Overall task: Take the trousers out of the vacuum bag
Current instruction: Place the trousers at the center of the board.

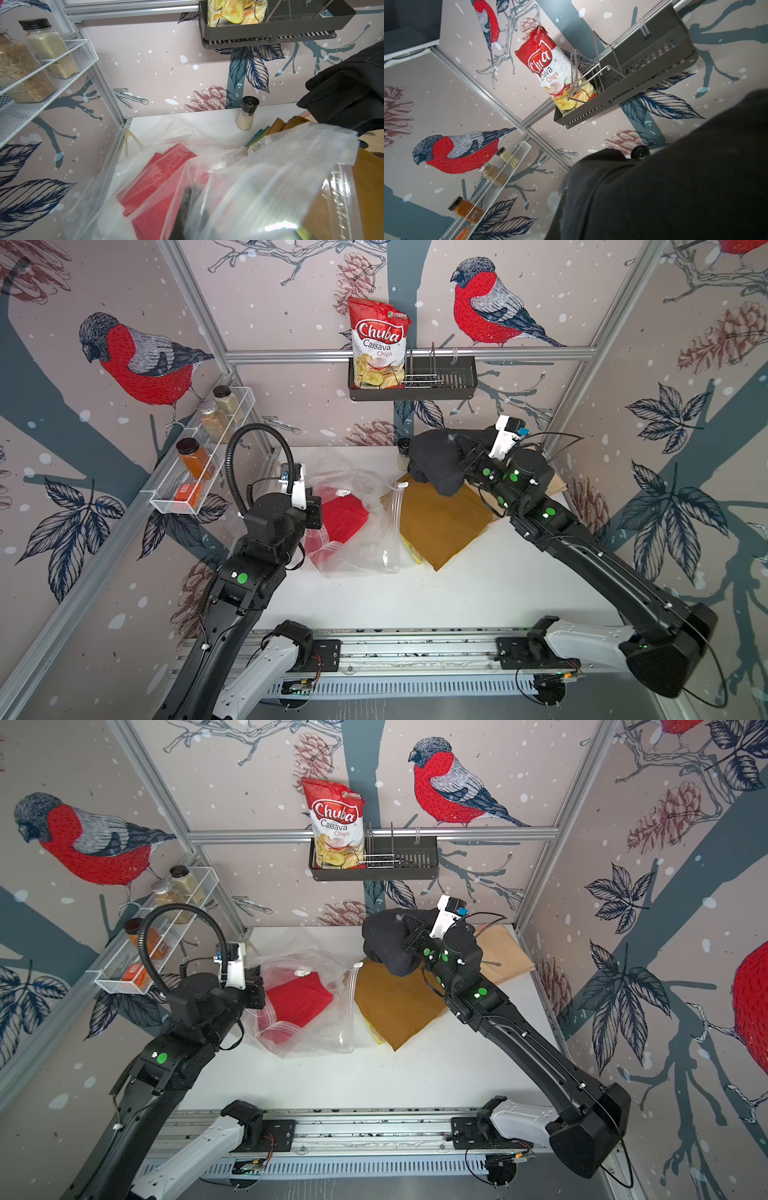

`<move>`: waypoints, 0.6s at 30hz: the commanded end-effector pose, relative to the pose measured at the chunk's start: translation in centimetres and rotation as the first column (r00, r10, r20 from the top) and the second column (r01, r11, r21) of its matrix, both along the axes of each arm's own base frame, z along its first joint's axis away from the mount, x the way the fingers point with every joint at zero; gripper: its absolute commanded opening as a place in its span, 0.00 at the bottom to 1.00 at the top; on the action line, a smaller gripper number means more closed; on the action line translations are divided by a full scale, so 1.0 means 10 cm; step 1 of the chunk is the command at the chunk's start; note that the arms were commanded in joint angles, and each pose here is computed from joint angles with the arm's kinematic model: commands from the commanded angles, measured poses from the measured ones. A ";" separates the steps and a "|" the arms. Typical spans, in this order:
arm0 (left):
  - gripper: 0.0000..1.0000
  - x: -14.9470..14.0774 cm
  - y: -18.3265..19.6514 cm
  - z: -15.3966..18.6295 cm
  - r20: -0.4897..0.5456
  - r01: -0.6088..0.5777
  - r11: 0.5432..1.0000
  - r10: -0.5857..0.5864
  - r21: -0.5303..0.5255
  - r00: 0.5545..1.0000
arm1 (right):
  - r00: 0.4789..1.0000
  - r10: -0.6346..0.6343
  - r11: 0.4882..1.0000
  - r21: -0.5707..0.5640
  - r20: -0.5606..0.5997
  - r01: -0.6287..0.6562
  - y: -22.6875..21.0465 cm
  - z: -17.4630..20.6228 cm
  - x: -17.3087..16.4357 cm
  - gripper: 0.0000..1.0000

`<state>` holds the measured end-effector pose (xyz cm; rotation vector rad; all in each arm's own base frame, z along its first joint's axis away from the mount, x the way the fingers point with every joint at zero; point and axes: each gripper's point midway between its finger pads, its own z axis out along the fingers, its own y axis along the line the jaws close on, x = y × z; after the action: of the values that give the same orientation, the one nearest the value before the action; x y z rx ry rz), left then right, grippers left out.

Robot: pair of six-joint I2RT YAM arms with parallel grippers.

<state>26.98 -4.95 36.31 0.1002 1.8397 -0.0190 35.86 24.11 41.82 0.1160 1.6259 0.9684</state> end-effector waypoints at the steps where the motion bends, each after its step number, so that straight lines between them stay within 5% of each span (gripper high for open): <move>1: 0.00 -0.04 0.11 0.12 0.034 -0.051 0.999 0.051 0.000 0.998 | 0.989 0.098 0.988 0.108 0.107 -0.110 0.14 0.32 0.09 0.00; 8: 0.00 -0.08 0.17 0.12 0.038 -0.072 0.997 0.071 0.016 0.997 | 0.969 0.228 0.965 0.114 0.099 -0.238 0.42 0.30 0.52 0.00; 12: 0.00 -0.10 0.17 0.14 0.044 -0.070 0.997 0.069 0.016 0.997 | 0.947 0.289 0.950 0.077 0.143 -0.301 0.57 0.34 0.54 0.00; 18: 0.00 -0.10 0.16 0.15 0.047 -0.060 0.998 0.059 0.018 0.997 | 0.959 0.282 0.948 0.150 0.016 -0.281 0.50 -0.20 0.34 0.00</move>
<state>25.91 -3.66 36.83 0.0737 1.8318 0.0335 41.03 29.30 38.10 -0.0357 1.7039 1.2233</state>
